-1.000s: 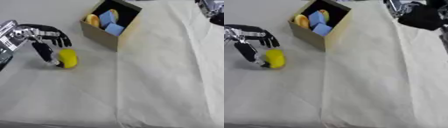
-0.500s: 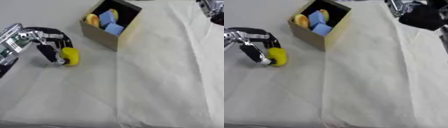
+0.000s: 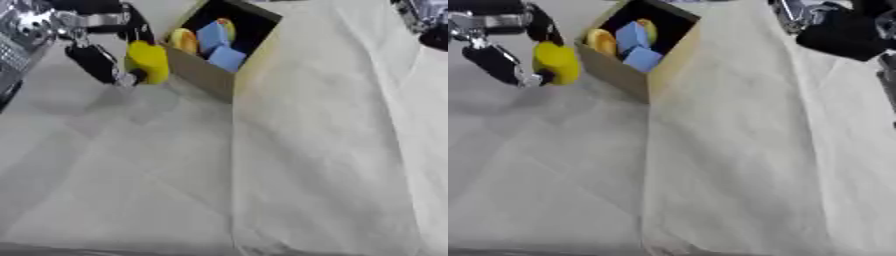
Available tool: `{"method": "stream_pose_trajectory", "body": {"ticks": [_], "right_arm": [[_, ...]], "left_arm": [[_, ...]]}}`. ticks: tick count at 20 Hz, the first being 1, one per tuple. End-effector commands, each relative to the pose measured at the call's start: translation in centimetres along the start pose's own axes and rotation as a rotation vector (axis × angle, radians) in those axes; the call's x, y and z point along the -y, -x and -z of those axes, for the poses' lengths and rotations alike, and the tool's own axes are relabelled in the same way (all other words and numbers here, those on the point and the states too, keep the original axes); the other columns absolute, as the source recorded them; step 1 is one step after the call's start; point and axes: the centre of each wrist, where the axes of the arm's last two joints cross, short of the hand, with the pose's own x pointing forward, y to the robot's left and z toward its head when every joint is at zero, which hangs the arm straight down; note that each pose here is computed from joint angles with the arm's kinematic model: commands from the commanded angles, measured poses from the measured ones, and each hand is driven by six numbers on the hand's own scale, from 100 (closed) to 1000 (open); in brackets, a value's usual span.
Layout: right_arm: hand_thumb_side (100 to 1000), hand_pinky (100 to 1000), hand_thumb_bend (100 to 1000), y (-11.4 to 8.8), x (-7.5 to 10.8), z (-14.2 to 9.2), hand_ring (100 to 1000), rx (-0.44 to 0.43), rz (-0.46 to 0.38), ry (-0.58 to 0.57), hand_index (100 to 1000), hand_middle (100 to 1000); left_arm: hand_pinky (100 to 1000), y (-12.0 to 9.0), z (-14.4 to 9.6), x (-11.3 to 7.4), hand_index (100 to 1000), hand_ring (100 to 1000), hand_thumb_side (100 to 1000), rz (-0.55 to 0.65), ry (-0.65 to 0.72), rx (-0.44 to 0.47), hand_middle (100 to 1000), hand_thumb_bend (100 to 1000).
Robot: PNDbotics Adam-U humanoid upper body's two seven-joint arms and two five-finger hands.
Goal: Pick up objects on the table and place them in the box.
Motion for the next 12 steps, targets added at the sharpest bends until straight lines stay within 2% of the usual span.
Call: {"method": "stream_pose_trajectory", "body": {"ticks": [1,2,3,4,6,12], "right_arm": [[502,920,100,-0.6,0.7,0.2,801,0.028,-0.014,0.006,747,643],[502,920,100,-0.6,0.7,0.3,801,0.03,-0.012,0.003,747,643],[503,921,100,-0.6,0.6,0.3,801,0.033,-0.01,0.001,747,643],[503,921,100,-0.7,0.6,0.4,801,0.037,-0.008,0.0,747,643],[504,921,100,-0.8,0.6,0.6,801,0.045,-0.004,-0.002,747,644],[508,922,100,-1.0,0.5,1.0,800,0.065,0.01,-0.008,746,643]], "left_arm": [[770,-1.0,1.7,-2.7,735,701,140,0.025,-0.125,-0.004,651,274],[770,-1.1,2.8,-3.0,735,701,140,0.022,-0.143,-0.008,651,274],[768,-1.1,3.8,-3.1,735,699,192,0.013,-0.159,-0.009,651,240],[767,-1.0,4.9,-3.1,736,698,161,-0.003,-0.174,-0.013,652,270],[768,-0.6,6.7,-2.7,739,700,166,-0.023,-0.192,-0.027,655,276],[777,1.0,10.2,0.5,753,717,205,-0.038,-0.185,-0.124,679,347]]}}
